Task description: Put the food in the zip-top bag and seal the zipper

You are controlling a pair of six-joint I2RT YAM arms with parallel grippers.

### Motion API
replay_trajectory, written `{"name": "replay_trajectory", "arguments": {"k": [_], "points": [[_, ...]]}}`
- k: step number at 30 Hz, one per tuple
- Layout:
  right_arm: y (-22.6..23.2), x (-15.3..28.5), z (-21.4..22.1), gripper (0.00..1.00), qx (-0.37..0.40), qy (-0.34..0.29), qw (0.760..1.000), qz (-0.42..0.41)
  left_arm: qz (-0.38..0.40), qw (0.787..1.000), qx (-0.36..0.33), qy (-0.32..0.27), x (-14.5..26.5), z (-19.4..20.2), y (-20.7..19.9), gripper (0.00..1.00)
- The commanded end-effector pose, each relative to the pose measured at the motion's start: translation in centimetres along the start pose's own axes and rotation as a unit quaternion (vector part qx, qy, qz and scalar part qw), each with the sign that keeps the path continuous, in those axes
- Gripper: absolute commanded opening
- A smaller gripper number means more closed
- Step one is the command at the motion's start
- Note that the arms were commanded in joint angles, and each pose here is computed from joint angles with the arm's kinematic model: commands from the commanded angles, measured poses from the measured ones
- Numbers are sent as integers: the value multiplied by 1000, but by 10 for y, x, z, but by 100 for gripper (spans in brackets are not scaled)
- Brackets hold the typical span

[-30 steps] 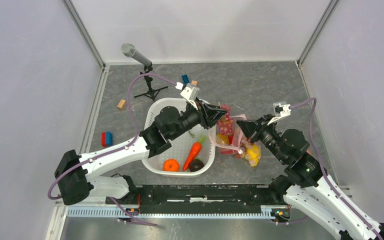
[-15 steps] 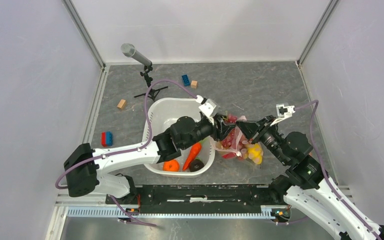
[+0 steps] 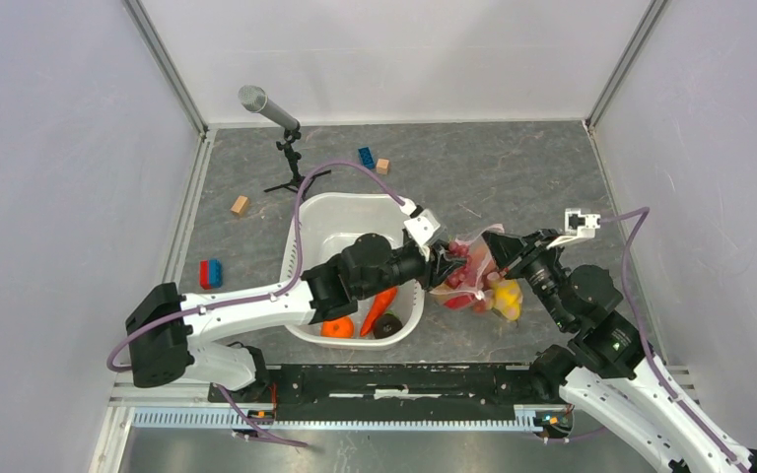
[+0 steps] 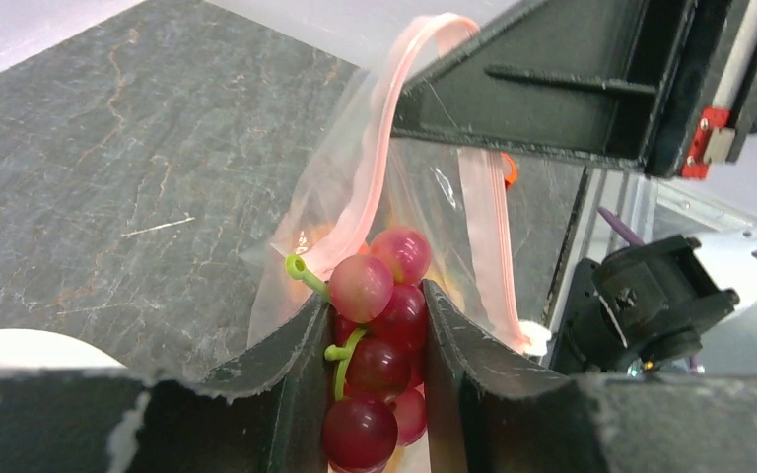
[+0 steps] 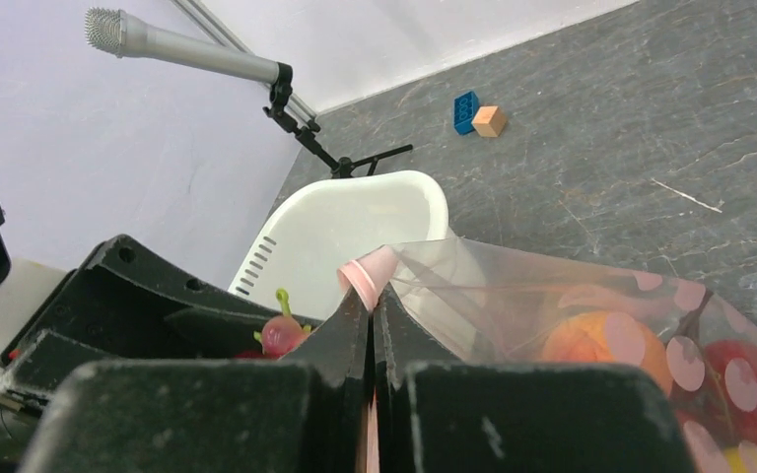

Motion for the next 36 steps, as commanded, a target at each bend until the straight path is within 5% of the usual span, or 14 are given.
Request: {"name": "replay_trajectory", "arguments": {"k": [1, 11, 16, 22, 31, 36], "points": [[24, 6, -34, 1, -26, -62, 997, -35, 53, 998, -39, 18, 10, 0, -19, 35], [30, 4, -27, 2, -26, -40, 998, -48, 42, 986, -161, 2, 7, -6, -35, 42], [36, 1, -15, 1, -25, -8, 998, -66, 32, 973, -222, 59, -15, 9, -30, 42], [43, 4, -11, 1, -21, 7, 996, -86, -71, 952, -272, 123, -26, 31, 8, 41], [40, 9, -11, 1, 1, 23, 997, -70, -161, 961, -193, 117, -36, 13, 46, 44], [36, 13, -9, 1, -2, 24, 998, -66, -107, 982, -138, 68, -52, -4, 36, 57]]}}
Point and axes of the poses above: each gripper's point midway between its finger pads, its own x axis back along the fingers, its own y axis along the line the jaws close on, z = x × y, the point moved 1 cm from there along x, back along the fingers, and after that the axes turned 10 degrees about -x, right-handed, at the moved point
